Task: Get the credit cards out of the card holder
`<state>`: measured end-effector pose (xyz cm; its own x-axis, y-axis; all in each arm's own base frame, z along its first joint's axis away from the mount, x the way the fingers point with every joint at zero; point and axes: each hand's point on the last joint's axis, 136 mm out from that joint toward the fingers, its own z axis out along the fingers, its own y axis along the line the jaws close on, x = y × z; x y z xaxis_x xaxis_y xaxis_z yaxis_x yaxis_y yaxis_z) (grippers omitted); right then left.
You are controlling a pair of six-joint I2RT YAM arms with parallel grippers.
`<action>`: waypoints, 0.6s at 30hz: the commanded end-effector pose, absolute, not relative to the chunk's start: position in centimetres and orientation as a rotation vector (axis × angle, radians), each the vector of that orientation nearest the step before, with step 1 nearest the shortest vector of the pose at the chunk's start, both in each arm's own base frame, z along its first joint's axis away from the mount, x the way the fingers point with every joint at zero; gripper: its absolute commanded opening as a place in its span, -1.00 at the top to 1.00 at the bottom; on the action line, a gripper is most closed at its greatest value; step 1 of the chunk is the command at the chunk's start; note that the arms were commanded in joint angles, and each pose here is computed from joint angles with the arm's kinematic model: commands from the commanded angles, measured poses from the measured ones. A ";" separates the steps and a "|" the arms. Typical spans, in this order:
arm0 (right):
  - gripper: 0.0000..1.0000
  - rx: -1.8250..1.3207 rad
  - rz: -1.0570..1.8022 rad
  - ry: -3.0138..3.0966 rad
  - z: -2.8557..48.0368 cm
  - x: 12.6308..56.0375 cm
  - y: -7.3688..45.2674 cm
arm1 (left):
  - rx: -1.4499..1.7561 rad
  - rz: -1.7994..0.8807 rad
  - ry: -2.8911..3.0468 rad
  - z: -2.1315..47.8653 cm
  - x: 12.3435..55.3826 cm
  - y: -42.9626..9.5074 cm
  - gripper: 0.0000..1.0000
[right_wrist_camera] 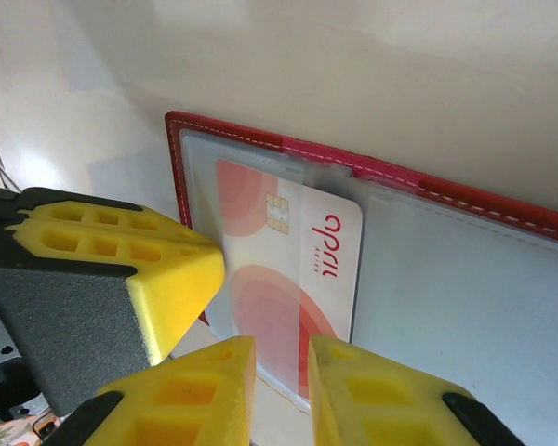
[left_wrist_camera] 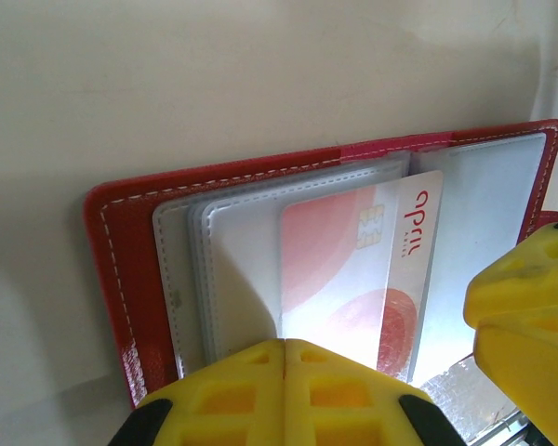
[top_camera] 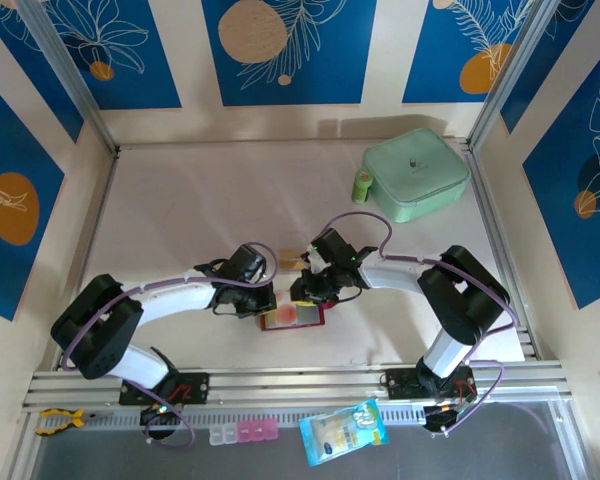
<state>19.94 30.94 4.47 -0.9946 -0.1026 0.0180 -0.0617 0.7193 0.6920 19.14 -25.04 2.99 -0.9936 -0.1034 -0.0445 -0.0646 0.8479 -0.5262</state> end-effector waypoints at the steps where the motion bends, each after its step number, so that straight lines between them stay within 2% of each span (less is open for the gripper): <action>1: 0.55 0.106 -1.129 -2.823 3.6 19.3 30.5 | -0.113 -0.826 2.957 3.3 18.9 -25.0 0.93; 13: 0.55 0.094 -1.117 -2.820 3.1 19.2 30.3 | -0.114 -0.836 2.952 3.6 18.9 -25.1 0.86; 18: 0.55 0.091 -1.113 -2.820 3.0 19.1 30.3 | -0.116 -0.837 2.954 3.5 18.9 -25.1 0.89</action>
